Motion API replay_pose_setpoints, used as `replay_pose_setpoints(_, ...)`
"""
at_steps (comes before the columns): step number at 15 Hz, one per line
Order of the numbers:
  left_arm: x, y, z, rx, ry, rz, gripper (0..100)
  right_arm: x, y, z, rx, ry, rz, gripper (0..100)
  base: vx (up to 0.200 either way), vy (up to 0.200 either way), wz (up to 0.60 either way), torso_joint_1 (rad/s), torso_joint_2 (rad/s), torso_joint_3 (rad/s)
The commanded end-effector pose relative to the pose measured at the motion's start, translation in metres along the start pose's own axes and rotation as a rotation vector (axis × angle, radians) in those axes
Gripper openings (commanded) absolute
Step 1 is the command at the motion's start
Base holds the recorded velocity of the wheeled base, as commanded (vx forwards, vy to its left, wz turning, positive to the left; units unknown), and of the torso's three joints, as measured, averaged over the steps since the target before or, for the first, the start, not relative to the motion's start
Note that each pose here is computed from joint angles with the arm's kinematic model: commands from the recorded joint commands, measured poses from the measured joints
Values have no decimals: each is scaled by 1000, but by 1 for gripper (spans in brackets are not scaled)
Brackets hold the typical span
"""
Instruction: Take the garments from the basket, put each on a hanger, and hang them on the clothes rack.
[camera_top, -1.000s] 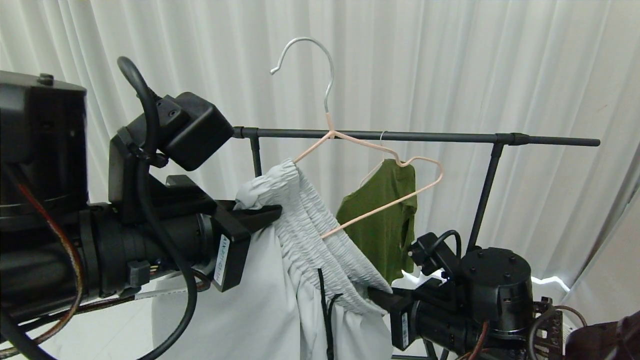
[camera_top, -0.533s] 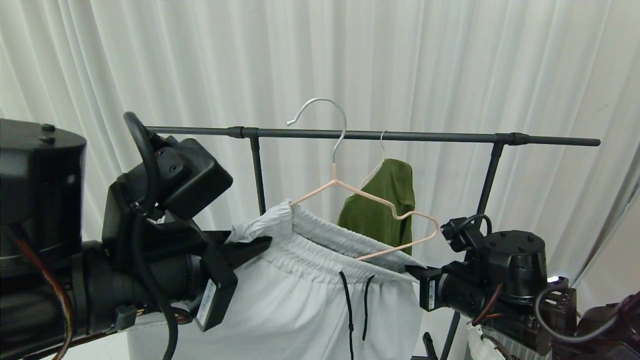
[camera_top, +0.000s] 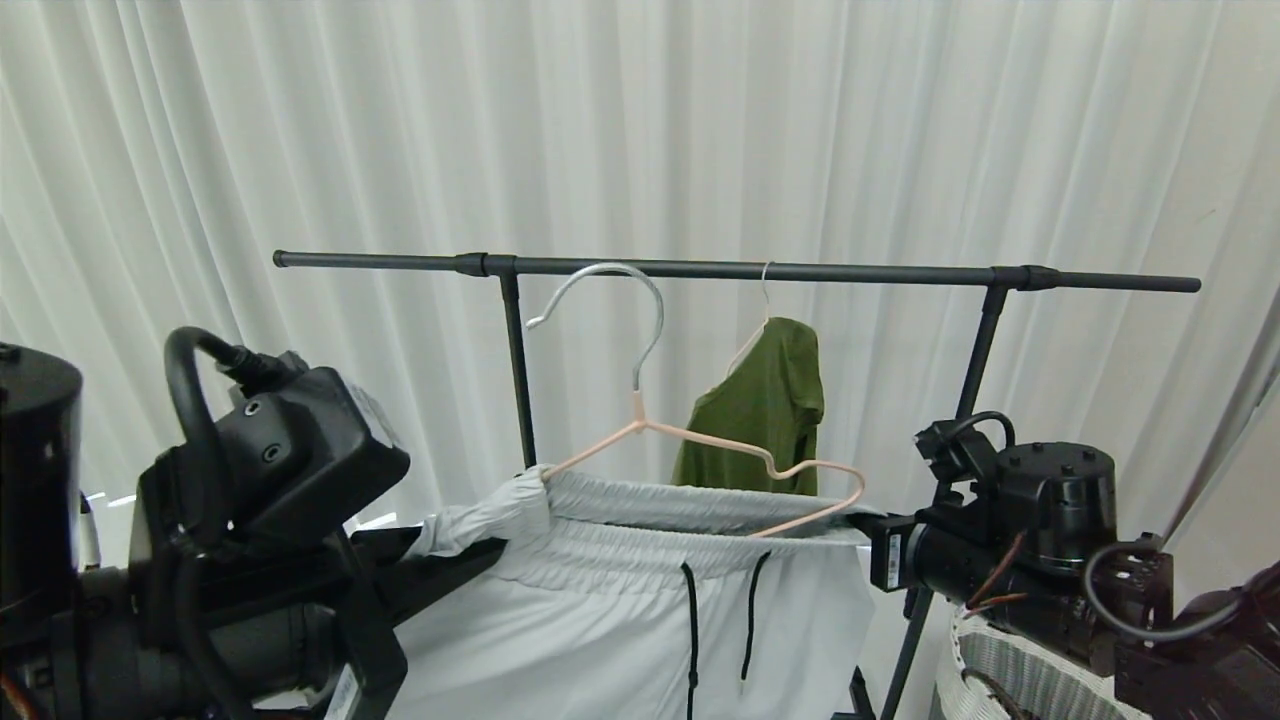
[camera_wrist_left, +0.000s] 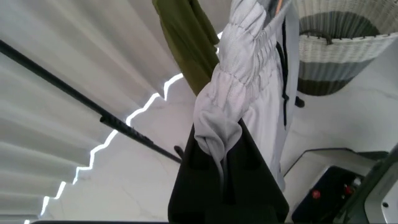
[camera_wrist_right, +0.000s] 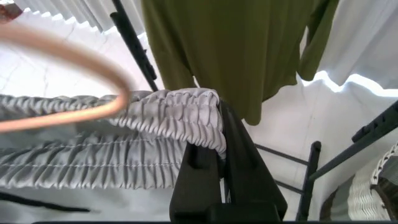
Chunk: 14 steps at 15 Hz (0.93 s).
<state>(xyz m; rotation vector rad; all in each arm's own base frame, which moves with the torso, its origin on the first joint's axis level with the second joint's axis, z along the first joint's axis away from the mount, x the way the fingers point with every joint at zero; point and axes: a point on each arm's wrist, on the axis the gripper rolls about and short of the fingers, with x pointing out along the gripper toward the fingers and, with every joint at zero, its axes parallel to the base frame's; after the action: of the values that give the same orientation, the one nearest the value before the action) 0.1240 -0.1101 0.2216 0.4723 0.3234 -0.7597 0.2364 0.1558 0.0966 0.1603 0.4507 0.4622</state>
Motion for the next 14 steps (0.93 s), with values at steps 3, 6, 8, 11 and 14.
replay_pose_setpoints(3, -11, -8, -24, 88, 21, -42, 0, -6, -4, 7, -14, -9, 59, 0, 0, 0, 0, 0, 0, 0)
replay_pose_setpoints(6, -8, -14, -39, 171, 61, -94, 0, -8, -8, 8, -64, 21, 75, 0, 0, 0, 0, 0, 0, 0)
replay_pose_setpoints(8, 8, -16, -49, 178, 146, -107, 0, -18, -4, 12, -96, 62, 94, 0, 0, 0, 0, 0, 0, 0)
replay_pose_setpoints(11, 26, -14, -54, 185, 260, -46, 0, -35, 15, 29, -141, 80, 147, 0, 0, 0, 0, 0, 0, 0)
replay_pose_setpoints(14, 37, -13, -54, 179, 271, -38, 0, -50, 29, 34, -163, 101, 190, 0, 0, 0, 0, 0, 0, 0)
